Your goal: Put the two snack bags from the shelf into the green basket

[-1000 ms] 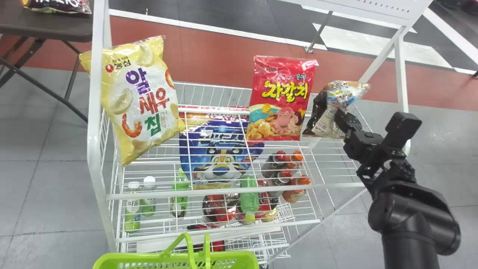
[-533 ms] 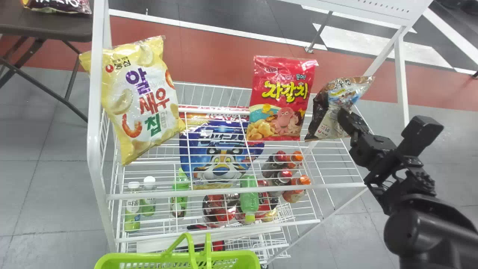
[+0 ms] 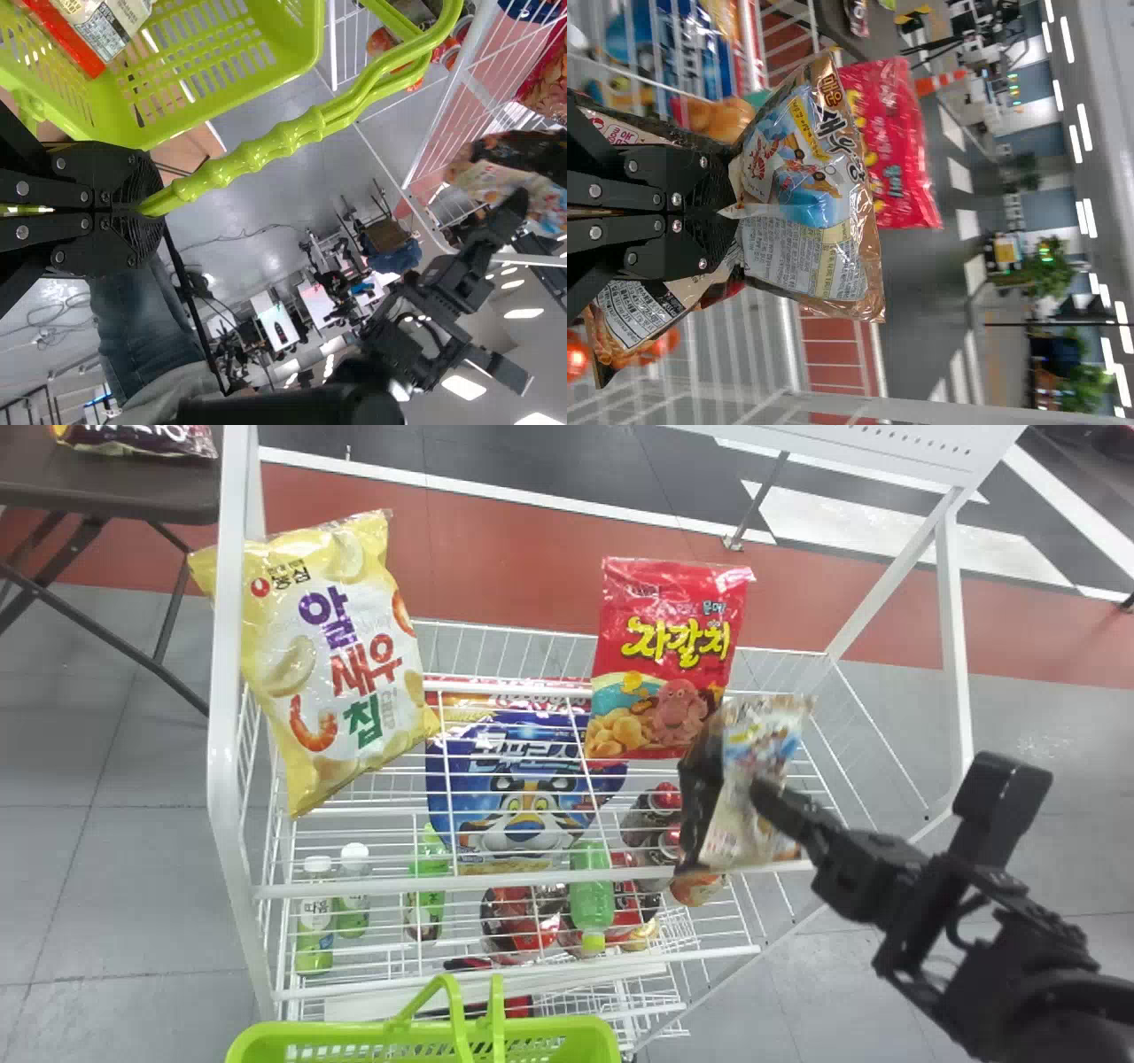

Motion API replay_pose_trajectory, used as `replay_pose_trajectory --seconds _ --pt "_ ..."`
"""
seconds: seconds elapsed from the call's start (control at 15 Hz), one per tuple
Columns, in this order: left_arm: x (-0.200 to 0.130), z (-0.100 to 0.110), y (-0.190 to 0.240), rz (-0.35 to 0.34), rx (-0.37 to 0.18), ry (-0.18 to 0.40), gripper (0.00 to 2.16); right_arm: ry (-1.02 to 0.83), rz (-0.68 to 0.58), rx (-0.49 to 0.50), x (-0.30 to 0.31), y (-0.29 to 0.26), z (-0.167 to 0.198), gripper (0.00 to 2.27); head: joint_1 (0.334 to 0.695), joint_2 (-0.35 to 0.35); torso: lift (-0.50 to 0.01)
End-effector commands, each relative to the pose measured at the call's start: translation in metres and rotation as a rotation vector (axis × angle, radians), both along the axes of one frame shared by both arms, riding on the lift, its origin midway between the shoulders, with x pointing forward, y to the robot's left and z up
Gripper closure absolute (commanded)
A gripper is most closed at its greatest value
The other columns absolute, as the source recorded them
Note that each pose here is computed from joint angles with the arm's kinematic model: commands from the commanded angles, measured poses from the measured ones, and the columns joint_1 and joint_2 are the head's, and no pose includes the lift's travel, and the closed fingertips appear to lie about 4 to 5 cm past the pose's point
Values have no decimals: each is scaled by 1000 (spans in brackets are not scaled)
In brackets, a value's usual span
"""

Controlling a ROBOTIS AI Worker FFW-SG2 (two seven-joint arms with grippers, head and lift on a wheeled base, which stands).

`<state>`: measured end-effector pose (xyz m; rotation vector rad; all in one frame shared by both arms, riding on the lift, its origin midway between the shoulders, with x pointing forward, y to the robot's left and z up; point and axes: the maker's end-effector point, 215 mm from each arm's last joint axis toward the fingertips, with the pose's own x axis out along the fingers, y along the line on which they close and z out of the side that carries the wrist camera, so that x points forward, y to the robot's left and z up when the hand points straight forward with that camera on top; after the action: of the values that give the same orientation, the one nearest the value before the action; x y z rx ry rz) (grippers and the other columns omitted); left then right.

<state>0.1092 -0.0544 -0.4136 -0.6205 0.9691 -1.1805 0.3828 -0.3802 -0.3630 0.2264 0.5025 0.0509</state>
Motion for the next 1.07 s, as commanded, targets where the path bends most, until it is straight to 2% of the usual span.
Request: replay_pose_trajectory --seconds 0.0,0.27,0.47,0.73,1.0 --pt "-1 0 -1 -2 -2 4 1804 139 34 87 -44 24 -17 2142 695 -350 -11" --pt "-3 -2 -1 -3 0 8 1804 421 104 223 -127 78 -43 2142 695 -350 -11" --pt "-2 0 -3 -3 -5 2 1808 463 177 243 -145 115 -49 2142 695 -350 -11" --pt "-2 1 -3 -4 -9 3 1808 594 241 269 -178 156 -89 2142 695 -350 -11" --pt "-2 2 -2 -7 -8 -2 1808 712 341 357 -212 210 -122 2142 695 -350 -11"
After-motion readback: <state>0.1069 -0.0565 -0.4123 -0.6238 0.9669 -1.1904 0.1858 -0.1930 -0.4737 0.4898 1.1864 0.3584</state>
